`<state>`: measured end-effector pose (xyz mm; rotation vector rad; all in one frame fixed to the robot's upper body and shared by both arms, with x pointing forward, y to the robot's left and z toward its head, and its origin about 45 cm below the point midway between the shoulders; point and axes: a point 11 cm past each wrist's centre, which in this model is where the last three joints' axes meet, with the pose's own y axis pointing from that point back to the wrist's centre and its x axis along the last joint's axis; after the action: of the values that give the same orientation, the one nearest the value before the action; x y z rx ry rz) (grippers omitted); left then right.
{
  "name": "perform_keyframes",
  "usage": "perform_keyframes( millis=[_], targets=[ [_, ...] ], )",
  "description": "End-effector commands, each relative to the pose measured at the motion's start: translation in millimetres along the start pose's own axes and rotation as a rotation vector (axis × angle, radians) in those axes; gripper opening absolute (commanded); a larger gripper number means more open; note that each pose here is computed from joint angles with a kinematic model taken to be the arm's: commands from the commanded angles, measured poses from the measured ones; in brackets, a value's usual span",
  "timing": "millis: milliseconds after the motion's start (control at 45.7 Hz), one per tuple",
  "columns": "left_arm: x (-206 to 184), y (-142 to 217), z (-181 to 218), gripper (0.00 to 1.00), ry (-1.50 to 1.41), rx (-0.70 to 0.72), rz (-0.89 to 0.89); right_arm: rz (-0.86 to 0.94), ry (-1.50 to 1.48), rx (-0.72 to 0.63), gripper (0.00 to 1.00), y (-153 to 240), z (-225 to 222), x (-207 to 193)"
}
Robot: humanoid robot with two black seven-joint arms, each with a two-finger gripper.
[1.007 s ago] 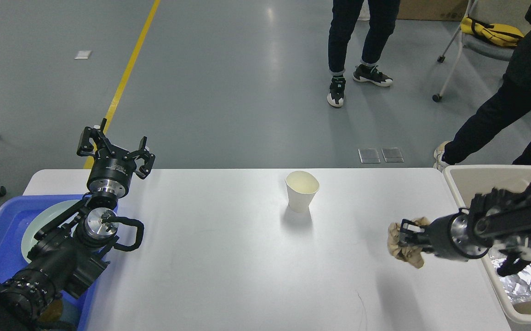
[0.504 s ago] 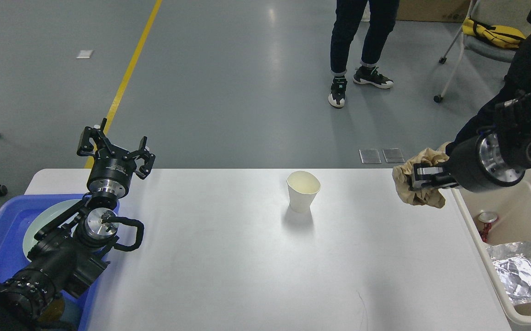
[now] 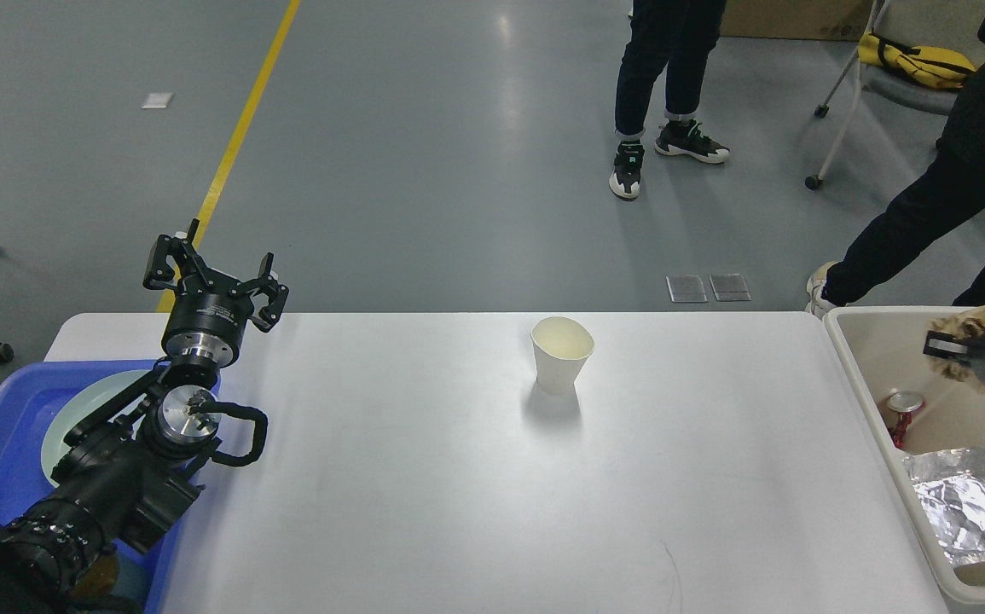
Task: Tidy desktop
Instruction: 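Carry the crumpled paper over the beige bin and release it, then reach the right gripper to the white paper cup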
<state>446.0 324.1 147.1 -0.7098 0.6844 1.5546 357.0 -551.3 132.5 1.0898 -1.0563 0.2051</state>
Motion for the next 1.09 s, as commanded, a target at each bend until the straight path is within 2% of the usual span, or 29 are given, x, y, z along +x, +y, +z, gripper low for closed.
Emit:
perform_keyframes(
  millis=[0, 175, 197, 219, 241, 263, 285, 307, 504, 679, 744, 788, 898, 1073],
  targets=[
    [-0.2, -0.1, 0.1, 0.98, 0.0, 0.0, 0.0, 0.074, -0.188, -0.049, 0.0, -11.4, 16.8, -40.2],
    [-0.2, -0.1, 0.1, 0.98, 0.0, 0.0, 0.0, 0.122, -0.208, -0.072, 0.0, -10.8, 21.0, -45.4],
    [-0.2, -0.1, 0.1, 0.98, 0.0, 0.0, 0.0, 0.115, -0.199, -0.075, 0.04, -10.8, 23.1, -49.4],
    [-0.2, -0.1, 0.1, 0.98, 0.0, 0.0, 0.0, 0.107, -0.195, -0.078, 0.49, -10.7, 24.7, -54.0],
    [0.3, 0.0, 0.2, 0.98, -0.001, 0.0, 0.001, 0.099, -0.189, -0.08, 0.99, -10.7, 26.1, -58.5],
    [0.3, 0.0, 0.2, 0.98, -0.001, 0.0, 0.001, 0.095, -0.185, -0.08, 1.0, -10.6, 27.7, -61.3],
    [0.3, 0.0, 0.2, 0.98, -0.001, 0.0, 0.001, 0.097, -0.182, -0.082, 0.95, -10.5, 28.8, -62.2],
    [-0.2, -0.1, 0.1, 0.98, 0.0, 0.0, 0.0, 0.098, -0.182, -0.081, 1.0, -10.5, 28.1, -62.5],
    [0.3, 0.0, 0.2, 0.98, -0.001, 0.0, 0.001, 0.094, -0.193, -0.044, 1.0, -11.5, 3.2, -63.6],
    [0.2, -0.1, 0.8, 0.98, -0.001, -0.001, 0.0, 0.12, -0.249, 0.05, 1.0, -8.0, -41.7, 2.7],
    [-0.2, -0.1, 0.1, 0.98, 0.0, 0.0, 0.0, 0.098, -0.27, 0.095, 1.0, -0.8, -56.4, 39.4],
    [0.2, -0.1, 0.8, 0.98, -0.001, -0.001, 0.0, 0.053, -0.283, 0.116, 1.0, 4.9, -59.2, 54.7],
    [0.2, -0.1, 0.8, 0.98, -0.001, -0.001, 0.0, -0.158, -0.272, 0.176, 1.0, 23.6, -73.5, 49.5],
    [0.2, -0.1, 0.8, 0.98, -0.001, -0.001, 0.0, -0.335, -0.155, 0.263, 1.0, 82.9, -109.3, 57.2]
  ],
)
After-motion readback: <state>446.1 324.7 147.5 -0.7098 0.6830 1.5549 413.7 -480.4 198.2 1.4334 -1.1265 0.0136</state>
